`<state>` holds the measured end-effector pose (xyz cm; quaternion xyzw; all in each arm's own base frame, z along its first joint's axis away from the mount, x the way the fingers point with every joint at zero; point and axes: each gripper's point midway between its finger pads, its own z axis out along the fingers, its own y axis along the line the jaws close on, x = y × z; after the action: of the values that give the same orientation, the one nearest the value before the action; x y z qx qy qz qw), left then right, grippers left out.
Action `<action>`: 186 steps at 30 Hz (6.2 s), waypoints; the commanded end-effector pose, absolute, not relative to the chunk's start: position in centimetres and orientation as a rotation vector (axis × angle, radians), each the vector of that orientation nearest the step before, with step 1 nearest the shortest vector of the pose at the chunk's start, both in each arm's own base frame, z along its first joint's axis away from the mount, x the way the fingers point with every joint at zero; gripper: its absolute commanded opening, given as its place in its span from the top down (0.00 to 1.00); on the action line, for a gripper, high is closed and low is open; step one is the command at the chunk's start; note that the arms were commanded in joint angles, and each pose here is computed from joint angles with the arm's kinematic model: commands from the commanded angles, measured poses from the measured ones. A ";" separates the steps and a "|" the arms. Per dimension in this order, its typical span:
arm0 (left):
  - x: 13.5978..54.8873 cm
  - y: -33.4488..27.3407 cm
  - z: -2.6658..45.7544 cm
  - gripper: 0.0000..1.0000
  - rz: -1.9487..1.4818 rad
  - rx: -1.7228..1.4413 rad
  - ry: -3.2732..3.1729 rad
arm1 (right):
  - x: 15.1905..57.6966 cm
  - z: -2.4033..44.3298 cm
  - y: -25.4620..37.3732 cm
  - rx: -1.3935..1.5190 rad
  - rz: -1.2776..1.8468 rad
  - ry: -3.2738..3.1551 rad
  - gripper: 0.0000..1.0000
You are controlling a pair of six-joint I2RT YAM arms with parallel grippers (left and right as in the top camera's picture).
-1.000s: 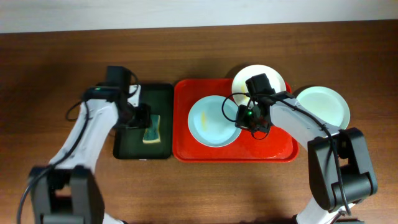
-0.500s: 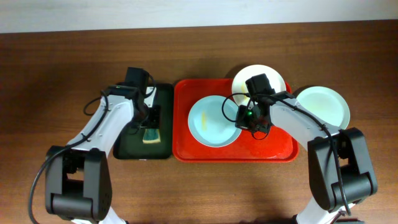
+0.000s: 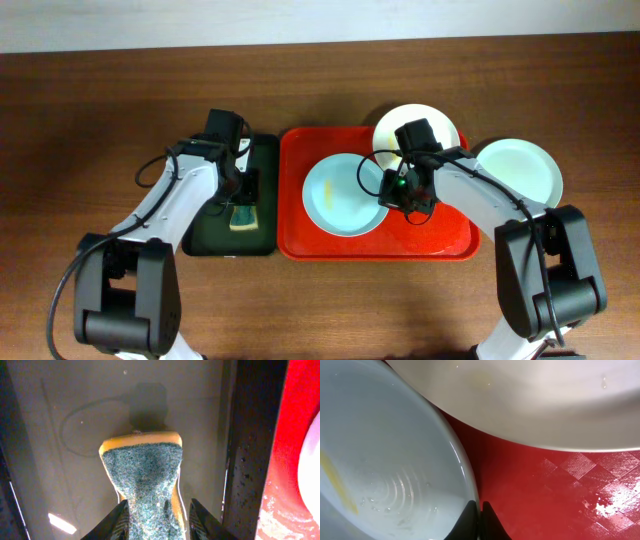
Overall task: Clean dirty plates on tray and stack at the side
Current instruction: 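Reach the left gripper to the sponge on the black tray and grasp it, then lift the sponge with the left gripper and move it over the light blue plate, then scrub the light blue plate with the sponge while right gripper holds it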
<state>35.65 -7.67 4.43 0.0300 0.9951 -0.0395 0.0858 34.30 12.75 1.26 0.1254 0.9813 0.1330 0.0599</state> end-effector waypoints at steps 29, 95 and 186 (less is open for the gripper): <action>34.5 -7.2 0.8 1.00 -0.103 0.057 2.970 | 33.9 1.0 12.6 0.373 0.373 2.982 0.63; 38.6 -5.1 18.3 1.00 -0.089 0.048 2.537 | 33.4 1.2 15.7 0.228 0.383 2.974 0.96; 35.4 -21.5 -2.6 1.00 -0.250 0.245 3.147 | 33.0 1.6 16.2 0.262 0.520 3.003 0.96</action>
<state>36.92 -21.35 1.06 0.0757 0.9914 -0.1029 0.0294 32.93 16.23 1.62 0.0845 0.9802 0.1747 0.0387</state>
